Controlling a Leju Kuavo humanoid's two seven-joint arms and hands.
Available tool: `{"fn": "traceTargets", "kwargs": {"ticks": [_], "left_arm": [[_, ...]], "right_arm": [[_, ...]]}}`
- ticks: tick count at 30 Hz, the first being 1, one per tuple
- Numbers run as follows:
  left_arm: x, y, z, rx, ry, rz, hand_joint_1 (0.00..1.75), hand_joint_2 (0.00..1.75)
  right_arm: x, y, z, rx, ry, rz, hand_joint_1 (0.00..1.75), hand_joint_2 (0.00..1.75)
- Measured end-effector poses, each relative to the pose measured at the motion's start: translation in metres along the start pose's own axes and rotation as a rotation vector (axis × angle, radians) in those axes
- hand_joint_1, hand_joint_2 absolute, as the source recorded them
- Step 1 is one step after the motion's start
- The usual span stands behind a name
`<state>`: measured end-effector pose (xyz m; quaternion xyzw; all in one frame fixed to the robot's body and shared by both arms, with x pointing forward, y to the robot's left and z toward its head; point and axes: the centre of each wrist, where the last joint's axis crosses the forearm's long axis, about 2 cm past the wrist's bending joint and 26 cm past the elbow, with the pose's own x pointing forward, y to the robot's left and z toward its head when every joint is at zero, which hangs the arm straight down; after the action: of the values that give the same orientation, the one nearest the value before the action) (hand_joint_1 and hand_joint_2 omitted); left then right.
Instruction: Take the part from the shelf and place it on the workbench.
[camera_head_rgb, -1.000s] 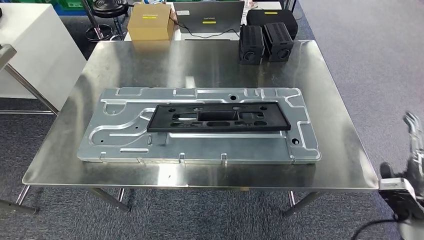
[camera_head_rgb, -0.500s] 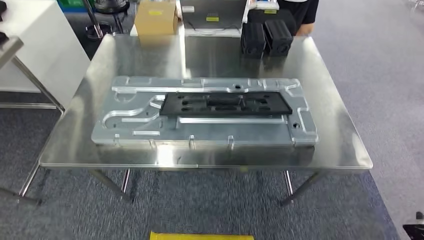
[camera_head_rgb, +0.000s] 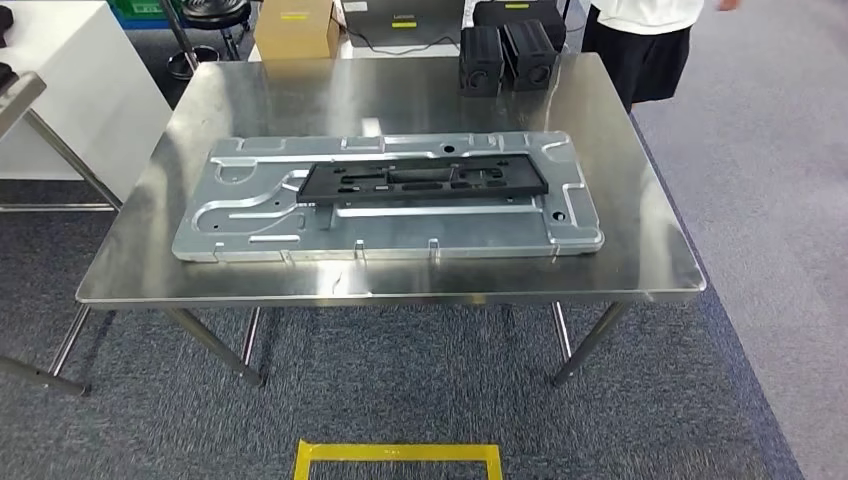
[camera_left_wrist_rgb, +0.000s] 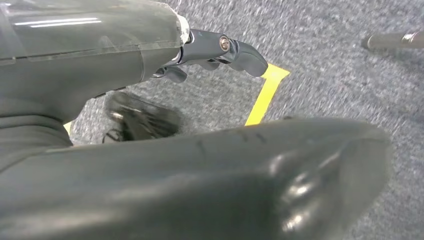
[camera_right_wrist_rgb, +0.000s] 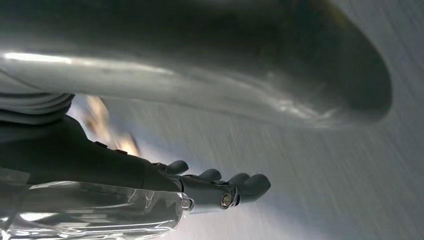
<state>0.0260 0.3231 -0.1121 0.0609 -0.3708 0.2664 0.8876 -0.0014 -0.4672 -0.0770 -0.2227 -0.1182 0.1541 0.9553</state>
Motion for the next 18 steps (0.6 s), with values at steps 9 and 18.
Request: {"fn": "traceTargets", "kwargs": {"ticks": [9, 18], "left_arm": [[0.004, -0.002, -0.004, -0.006, 0.013, -0.019, 0.0, 0.0], [0.007, -0.009, -0.007, -0.039, 0.01, -0.026, 0.0, 0.0]], "right_arm": [[0.027, 0.088, 0.008, 0.417, 0.191, -0.187, 0.0, 0.0], [0.043, 0.116, 0.015, 0.561, 0.176, -0.161, 0.0, 0.0]]}}
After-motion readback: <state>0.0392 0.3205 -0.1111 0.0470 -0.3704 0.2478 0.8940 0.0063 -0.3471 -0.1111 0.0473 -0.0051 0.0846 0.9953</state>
